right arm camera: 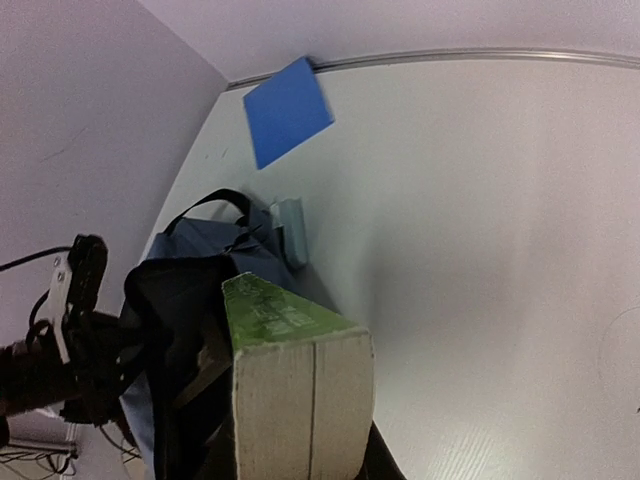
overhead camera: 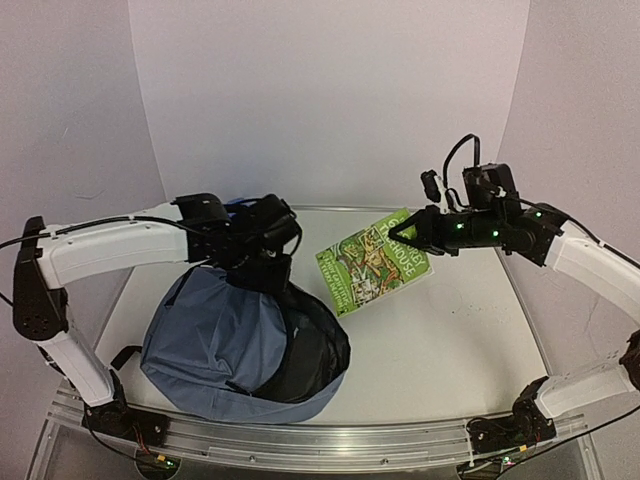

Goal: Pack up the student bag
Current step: Place the book in the student bag.

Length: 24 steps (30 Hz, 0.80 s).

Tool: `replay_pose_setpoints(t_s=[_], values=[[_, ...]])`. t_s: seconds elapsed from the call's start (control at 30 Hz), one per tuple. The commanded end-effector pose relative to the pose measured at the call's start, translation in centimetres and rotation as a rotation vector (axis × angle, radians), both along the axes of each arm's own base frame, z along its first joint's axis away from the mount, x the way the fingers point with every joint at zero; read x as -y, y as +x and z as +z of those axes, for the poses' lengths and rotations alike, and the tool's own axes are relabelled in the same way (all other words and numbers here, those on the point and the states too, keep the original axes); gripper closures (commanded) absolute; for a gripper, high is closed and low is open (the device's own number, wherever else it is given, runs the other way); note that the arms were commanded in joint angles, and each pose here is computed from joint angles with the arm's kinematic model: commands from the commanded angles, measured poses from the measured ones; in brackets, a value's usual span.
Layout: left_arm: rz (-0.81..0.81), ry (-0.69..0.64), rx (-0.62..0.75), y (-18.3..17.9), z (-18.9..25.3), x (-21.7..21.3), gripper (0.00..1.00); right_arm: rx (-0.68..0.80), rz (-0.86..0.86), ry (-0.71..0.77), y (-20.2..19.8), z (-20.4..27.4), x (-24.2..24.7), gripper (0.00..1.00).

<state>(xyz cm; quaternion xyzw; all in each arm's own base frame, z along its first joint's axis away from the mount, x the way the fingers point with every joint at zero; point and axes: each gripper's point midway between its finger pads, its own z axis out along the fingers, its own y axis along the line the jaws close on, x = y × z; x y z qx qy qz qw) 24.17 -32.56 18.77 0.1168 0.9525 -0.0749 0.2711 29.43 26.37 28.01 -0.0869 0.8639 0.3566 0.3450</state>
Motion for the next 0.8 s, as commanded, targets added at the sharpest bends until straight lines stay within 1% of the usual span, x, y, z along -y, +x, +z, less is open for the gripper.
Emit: replay_pose_setpoints(t_s=[0.0, 0.1, 0.17, 0.23, 0.3, 0.37, 0.53, 0.77], values=[[-0.198, -0.344, 0.087, -0.1, 8.0, 2.3, 1.00, -0.062, 0.167, 0.164, -3.3, 1.7, -3.4, 1.00], [-0.263, -0.426, 0.101, -0.6, 10.3, 2.1, 1.00, -0.116, 0.199, 0.170, -4.4, -0.1, -5.3, 1.00], [-0.273, -0.433, 0.108, -0.6, 10.9, 1.6, 1.00, -0.145, 0.232, 0.238, -5.2, -0.1, -6.9, 1.00], [-0.293, -0.448, 0.086, -1.0, 11.2, 1.6, 1.00, -0.166, 0.255, 0.318, -5.6, 0.1, -8.4, 1.00], [-0.295, -0.449, 0.080, -1.0, 11.3, 1.5, 1.00, -0.180, 0.266, 0.372, -6.0, 0.3, -9.8, 1.00], [-0.299, -0.453, 0.079, -1.0, 11.3, 1.5, 1.00, -0.186, 0.249, 0.393, -5.8, 0.2, -10.8, 1.00], [-0.303, -0.467, 0.079, -1.1, 11.2, 1.6, 1.00, -0.221, 0.150, 0.485, -4.3, -0.5, -12.2, 1.00], [-0.313, -0.481, 0.081, -1.2, 11.3, 1.9, 1.00, -0.226, -0.082, 0.633, -1.8, -1.2, -13.7, 1.00]])
